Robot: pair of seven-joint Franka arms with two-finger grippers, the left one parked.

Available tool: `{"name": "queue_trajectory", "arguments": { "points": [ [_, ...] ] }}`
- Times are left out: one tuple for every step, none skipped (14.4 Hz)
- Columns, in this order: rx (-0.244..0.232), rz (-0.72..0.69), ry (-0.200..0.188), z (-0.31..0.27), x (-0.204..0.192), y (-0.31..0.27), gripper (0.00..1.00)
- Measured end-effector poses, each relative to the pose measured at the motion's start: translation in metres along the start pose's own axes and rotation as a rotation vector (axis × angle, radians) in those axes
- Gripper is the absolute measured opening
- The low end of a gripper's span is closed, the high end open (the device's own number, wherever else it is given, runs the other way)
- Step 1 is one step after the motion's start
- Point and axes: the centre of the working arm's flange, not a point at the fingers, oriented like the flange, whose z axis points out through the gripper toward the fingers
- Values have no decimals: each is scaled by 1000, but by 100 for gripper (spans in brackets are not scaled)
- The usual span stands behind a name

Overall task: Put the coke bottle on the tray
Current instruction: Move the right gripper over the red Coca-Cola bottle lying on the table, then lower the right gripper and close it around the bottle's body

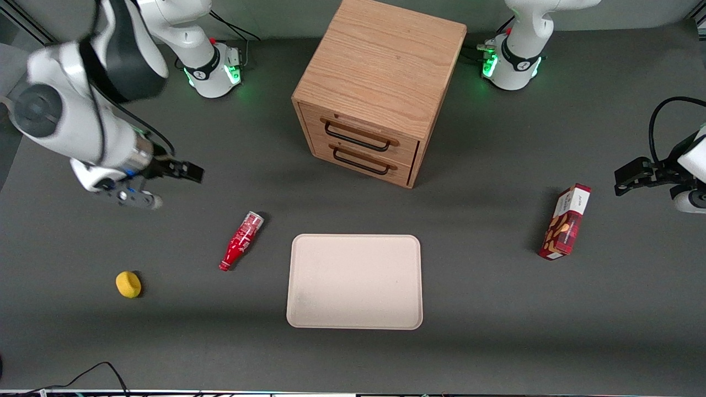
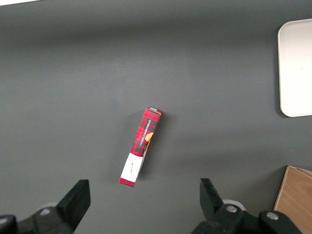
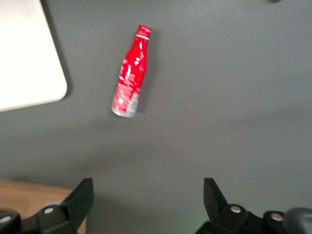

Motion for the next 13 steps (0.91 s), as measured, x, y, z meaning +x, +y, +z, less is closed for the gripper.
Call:
{"name": "queue_trajectory", "arguments": {
  "points": [
    [3, 37, 3, 17, 9, -10, 100],
    [10, 75, 11, 34, 17, -18, 100],
    [21, 113, 23, 49, 25, -24, 100],
    [32, 145, 36, 65, 32, -28, 100],
    [38, 172, 42, 83, 36, -31, 100],
    [36, 186, 40, 100, 40, -32, 100],
    [35, 198, 40, 113, 43, -32, 100],
    [36, 215, 48, 127, 47, -34, 100],
    [36, 234, 59, 139, 51, -35, 100],
    [36, 250, 71, 152, 54, -36, 100],
    [39, 267, 79, 164, 58, -37, 100],
    [42, 278, 83, 176, 61, -39, 100],
    [44, 286, 85, 187, 63, -40, 100]
  ]
}}
